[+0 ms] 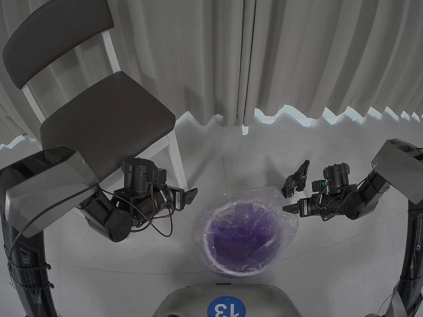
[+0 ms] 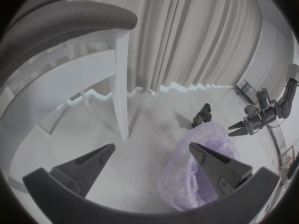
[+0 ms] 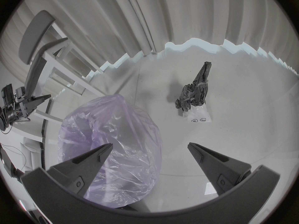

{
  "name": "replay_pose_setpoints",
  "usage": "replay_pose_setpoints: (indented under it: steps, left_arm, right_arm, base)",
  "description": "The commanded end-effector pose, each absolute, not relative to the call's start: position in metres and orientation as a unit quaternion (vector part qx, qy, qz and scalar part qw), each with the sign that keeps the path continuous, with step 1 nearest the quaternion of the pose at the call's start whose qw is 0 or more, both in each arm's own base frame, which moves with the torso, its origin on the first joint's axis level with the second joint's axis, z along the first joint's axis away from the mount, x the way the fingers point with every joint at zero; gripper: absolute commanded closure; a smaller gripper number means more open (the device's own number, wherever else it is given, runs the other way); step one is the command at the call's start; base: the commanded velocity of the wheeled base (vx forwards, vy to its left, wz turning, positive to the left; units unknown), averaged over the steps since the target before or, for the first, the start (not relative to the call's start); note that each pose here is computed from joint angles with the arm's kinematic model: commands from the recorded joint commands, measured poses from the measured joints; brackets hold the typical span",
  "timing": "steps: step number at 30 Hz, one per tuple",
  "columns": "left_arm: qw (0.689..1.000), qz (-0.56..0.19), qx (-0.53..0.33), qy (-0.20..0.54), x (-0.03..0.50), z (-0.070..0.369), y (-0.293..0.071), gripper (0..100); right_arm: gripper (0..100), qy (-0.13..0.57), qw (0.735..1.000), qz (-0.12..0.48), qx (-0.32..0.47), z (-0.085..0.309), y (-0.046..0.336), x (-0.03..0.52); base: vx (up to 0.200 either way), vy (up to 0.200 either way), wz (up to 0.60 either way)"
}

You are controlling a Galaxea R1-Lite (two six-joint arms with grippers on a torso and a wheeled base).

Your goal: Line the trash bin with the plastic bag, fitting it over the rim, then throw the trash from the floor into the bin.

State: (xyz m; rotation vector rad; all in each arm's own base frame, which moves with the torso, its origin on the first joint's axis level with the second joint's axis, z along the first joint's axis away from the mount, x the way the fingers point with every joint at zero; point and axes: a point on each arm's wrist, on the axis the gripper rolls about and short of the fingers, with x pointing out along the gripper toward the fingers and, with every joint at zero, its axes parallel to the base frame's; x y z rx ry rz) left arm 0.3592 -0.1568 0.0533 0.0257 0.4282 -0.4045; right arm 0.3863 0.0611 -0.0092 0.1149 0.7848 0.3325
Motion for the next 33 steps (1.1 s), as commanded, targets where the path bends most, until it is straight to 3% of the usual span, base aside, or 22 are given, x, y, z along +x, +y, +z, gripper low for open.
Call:
replay_pose_setpoints:
  steps: [1,17,26,33]
  left_arm:
    - [0.955,-0.198,0.014,0.219,0.354,0.050,-0.154,0]
    - [0.955,-0.199,0.014,0.218,0.350,0.053,-0.154,0]
    - [0.954,-0.196,0.006,0.227,0.347,0.050,-0.152,0]
    - [0.955,-0.200,0.005,0.218,0.342,0.043,-0.152,0]
  right_arm:
    - [0,0.391,0.905,0.163,0.046,-0.029,0.064,0.395]
    - [0,0.430,0.884,0.182,0.029,-0.047,0.097,0.471]
    - [0,0.410,0.892,0.188,0.017,-0.037,0.119,0.494]
    - [0,0.400,0.901,0.166,0.031,-0.008,0.093,0.488]
  base:
    - [0.000,0.000,0.00]
    - [0.000,0.000,0.00]
    - [0.000,0.000,0.00]
    - [0.000,0.000,0.00]
